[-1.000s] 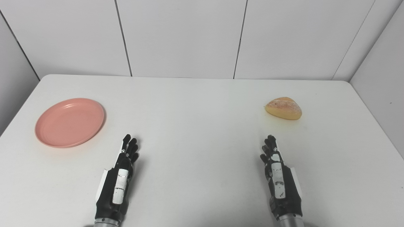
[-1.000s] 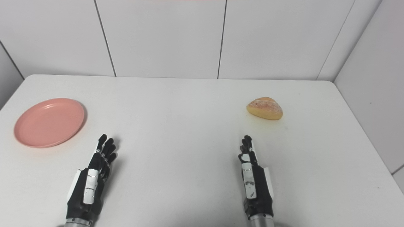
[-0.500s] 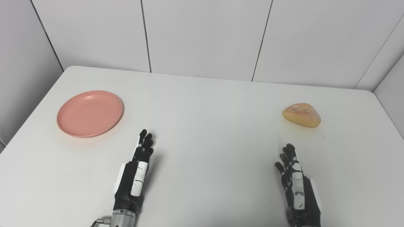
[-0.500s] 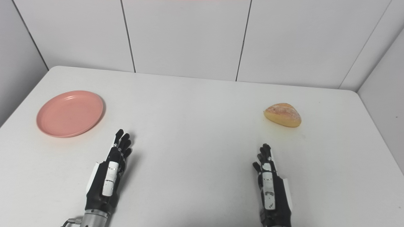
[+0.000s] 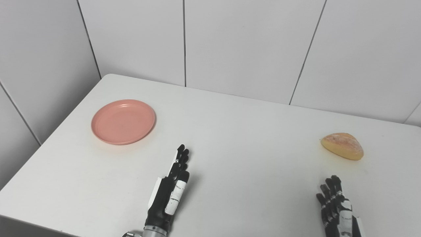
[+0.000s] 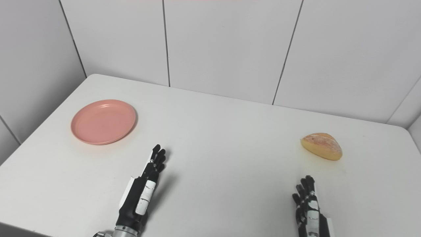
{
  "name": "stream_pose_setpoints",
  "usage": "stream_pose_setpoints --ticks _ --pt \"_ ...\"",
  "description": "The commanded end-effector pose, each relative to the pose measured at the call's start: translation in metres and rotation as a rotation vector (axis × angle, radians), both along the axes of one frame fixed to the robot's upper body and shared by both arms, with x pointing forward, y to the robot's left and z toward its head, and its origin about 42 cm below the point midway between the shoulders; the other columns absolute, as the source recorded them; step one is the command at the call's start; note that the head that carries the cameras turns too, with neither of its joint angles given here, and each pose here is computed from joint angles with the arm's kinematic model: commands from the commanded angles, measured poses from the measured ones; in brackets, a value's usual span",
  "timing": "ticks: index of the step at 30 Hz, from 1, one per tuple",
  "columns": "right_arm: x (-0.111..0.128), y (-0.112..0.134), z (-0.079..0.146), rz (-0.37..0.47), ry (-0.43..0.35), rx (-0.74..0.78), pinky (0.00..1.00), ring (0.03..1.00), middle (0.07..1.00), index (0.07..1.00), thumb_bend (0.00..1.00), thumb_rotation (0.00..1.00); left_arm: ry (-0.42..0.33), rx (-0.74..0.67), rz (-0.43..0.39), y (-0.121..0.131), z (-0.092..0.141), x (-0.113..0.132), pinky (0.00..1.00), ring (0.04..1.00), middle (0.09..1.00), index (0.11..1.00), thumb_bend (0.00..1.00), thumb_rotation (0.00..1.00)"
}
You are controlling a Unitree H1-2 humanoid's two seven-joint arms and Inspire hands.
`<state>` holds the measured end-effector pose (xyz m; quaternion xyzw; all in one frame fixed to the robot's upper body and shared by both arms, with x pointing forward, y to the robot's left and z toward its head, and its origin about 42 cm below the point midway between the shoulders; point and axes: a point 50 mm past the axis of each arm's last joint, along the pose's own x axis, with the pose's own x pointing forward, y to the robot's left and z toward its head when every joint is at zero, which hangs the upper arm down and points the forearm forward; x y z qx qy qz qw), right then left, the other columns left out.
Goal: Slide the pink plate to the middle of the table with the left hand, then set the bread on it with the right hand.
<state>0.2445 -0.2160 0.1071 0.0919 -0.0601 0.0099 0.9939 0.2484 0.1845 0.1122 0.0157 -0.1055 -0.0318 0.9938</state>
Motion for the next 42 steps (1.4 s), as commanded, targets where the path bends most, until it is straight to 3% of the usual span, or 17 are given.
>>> stream_pose_setpoints --ticks 1,12,18,22,28,34,40,42 --pt "0.001 -0.01 -0.007 -0.011 0.005 -0.012 1.0 1.0 1.0 1.0 0.82 1.0 0.01 -0.05 -0.02 -0.026 -0.005 0.002 1.0 1.0 1.0 1.0 0.73 0.95" --pt "0.005 -0.015 -0.015 -0.01 0.017 -0.022 1.0 1.0 1.0 1.0 0.84 1.0 0.004 -0.033 -0.014 -0.033 -0.01 0.009 1.0 0.998 1.0 1.0 0.71 0.97" --pt "0.001 -0.016 -0.013 -0.006 0.038 -0.004 1.0 1.0 1.0 1.0 0.85 1.0 -0.008 -0.111 -0.016 -0.036 0.005 0.014 1.0 1.0 1.0 0.998 0.72 0.95" --pt "-0.003 -0.017 -0.012 -0.013 0.038 -0.005 1.0 1.0 1.0 1.0 0.83 1.0 -0.048 -0.139 -0.011 -0.035 0.022 0.022 1.0 0.978 0.982 0.98 0.71 0.95" --pt "-0.007 -0.013 -0.011 -0.018 0.037 -0.003 1.0 1.0 1.0 1.0 0.83 1.0 -0.093 -0.145 0.0 -0.029 0.051 0.041 1.0 0.947 0.936 0.953 0.78 0.93" --pt "-0.01 -0.007 -0.009 -0.012 0.033 0.005 1.0 1.0 1.0 1.0 0.82 1.0 -0.167 -0.109 0.0 -0.006 0.093 0.07 0.98 0.935 0.936 0.888 0.91 0.91" --pt "-0.011 -0.006 -0.007 -0.012 0.031 0.006 1.0 1.0 1.0 1.0 0.81 1.0 -0.212 -0.086 -0.027 0.019 0.127 0.087 0.92 0.886 0.907 0.867 0.93 0.88" --pt "-0.01 -0.005 -0.007 -0.011 0.028 0.018 1.0 1.0 1.0 1.0 0.82 1.0 -0.258 -0.006 -0.007 0.031 0.136 0.095 0.92 0.863 0.875 0.863 0.91 0.89"
